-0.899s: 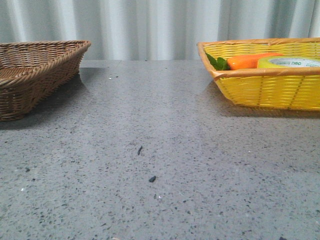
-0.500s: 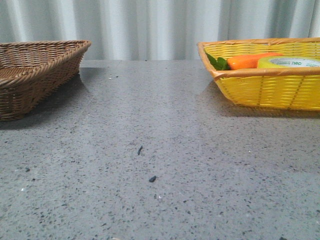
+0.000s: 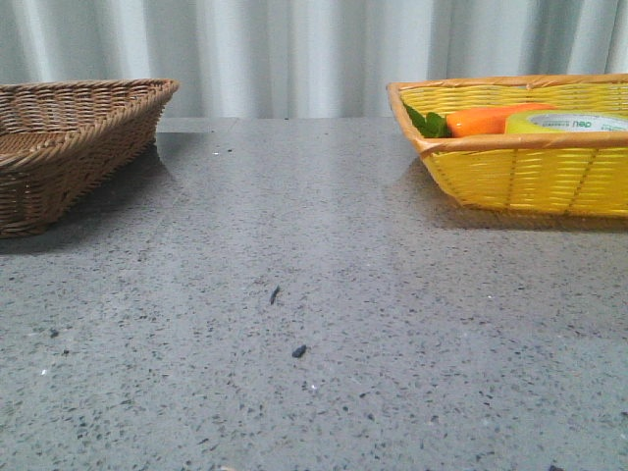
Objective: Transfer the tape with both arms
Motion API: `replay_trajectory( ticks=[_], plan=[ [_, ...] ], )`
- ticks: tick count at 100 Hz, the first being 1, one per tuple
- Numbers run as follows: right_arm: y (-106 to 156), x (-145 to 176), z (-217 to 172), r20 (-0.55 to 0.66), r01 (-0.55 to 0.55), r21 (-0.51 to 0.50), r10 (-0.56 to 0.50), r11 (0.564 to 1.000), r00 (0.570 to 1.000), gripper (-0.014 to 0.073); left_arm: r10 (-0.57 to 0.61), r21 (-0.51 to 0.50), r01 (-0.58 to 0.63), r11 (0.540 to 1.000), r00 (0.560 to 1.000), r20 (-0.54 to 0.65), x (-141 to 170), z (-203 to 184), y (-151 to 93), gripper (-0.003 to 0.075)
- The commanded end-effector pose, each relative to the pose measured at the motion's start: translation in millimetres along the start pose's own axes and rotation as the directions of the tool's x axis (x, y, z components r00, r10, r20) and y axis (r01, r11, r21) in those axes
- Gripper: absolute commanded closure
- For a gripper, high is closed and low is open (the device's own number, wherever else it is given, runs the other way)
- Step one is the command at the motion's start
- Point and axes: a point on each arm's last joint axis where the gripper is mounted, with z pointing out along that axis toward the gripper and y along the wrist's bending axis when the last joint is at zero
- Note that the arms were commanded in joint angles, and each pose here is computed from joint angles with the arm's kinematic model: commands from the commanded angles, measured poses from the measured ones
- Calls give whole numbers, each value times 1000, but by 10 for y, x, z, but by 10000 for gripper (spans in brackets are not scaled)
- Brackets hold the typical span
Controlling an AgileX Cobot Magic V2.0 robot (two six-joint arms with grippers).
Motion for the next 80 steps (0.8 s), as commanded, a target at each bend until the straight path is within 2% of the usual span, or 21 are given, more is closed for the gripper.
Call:
replay_trajectory(
  ticks=[1, 46, 67, 80],
  plan=[
    [-1, 47, 9, 10, 9, 13, -9, 1000, 1000, 646, -15, -10, 15, 1000, 996, 88, -47, -17, 8, 741],
    [-5, 28, 9, 30, 11, 18, -12, 1000, 999, 646, -15, -10, 15, 1000, 996, 88, -47, -17, 8, 741],
    [-32, -84, -3, 153, 25, 51, -33, 998, 988, 646, -15, -10, 15, 1000, 996, 88, -47, -17, 8, 741],
    [-52, -190, -27, 268, 19, 77, -39, 997, 963, 646, -15, -10, 15, 1000, 996, 88, -47, -17, 8, 741]
  ],
)
